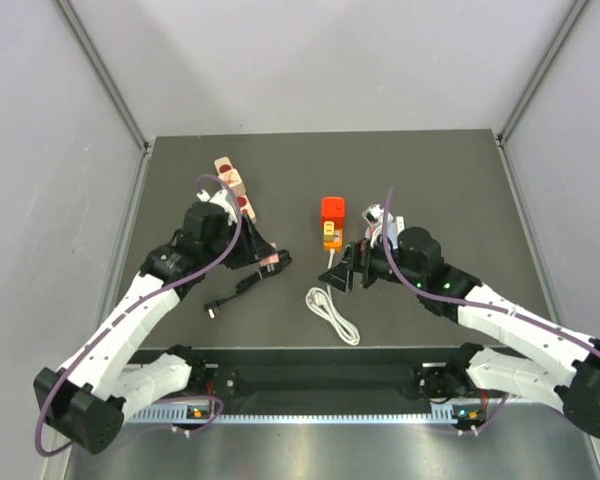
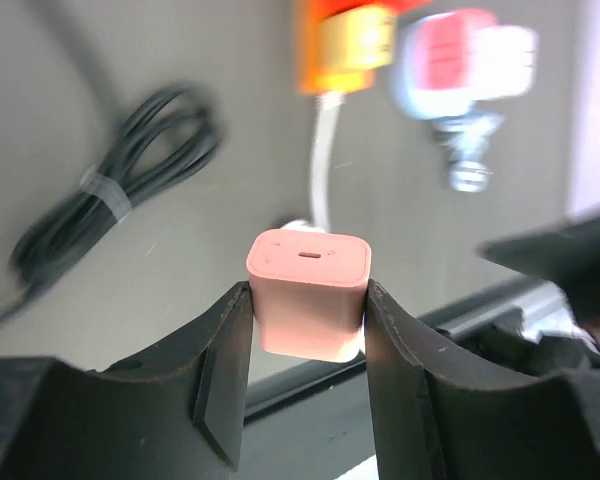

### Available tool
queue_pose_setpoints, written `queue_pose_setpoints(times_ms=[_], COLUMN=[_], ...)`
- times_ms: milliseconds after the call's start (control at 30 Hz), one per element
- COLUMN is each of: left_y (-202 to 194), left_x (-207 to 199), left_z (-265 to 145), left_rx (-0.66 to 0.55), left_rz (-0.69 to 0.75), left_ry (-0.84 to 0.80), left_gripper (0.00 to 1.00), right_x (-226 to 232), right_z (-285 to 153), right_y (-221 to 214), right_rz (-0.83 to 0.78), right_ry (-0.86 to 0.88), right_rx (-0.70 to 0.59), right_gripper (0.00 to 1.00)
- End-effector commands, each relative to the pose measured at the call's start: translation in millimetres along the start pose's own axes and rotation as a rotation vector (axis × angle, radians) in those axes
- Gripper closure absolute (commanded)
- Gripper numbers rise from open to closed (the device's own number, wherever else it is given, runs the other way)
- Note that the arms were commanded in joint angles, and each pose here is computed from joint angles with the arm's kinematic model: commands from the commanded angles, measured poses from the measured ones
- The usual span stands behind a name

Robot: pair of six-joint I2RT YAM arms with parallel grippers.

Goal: Insert the plug
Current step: Pick up the plug from the center of the board.

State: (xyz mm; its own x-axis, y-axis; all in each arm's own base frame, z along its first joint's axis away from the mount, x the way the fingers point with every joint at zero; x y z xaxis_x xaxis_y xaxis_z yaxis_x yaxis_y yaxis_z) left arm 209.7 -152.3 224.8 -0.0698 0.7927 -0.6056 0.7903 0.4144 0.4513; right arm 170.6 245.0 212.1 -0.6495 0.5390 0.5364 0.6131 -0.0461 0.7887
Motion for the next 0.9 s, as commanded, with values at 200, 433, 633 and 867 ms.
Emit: queue_pose_setpoints(times_ms=[200, 433, 633, 867], left_y=[44, 51, 52, 40], left_x=[-83, -100, -103, -94], left_z=[-38, -33, -44, -45], left_rx=[-0.228, -0.225, -0.241, -0.196], left_rz=[0.061, -0.231, -0.249, -0.245], left_ry=[-0.471, -0.545, -0.565, -0.548], left_gripper=[1.0, 1.0, 1.0, 1.0], right_x=[52, 56, 66, 72], right_z=[8, 37, 47, 57], right_y=[46, 71, 93, 102], right_rz=[-0.235, -0.408, -0.48, -0.517], right_ry=[0.177, -0.097, -0.085, -0.07], right_rx=[-0.156, -0.358, -0.474, -0.525], right_gripper=[0.0, 0.0, 0.03, 0.09])
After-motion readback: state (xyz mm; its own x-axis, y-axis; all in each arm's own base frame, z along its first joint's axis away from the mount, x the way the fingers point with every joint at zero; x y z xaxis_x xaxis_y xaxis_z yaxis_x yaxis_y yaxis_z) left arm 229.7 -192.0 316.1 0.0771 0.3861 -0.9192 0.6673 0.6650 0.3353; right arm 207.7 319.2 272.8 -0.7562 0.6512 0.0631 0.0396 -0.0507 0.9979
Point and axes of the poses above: each gripper's point midway between its finger pads, its own z axis out along the fingers, its own x axis along the line the jaws close on, y = z × x, the point moved 5 cm from there along -z, back along the fingers, and after that the axes turned 4 degrees about -z, right-handed, at the moved point
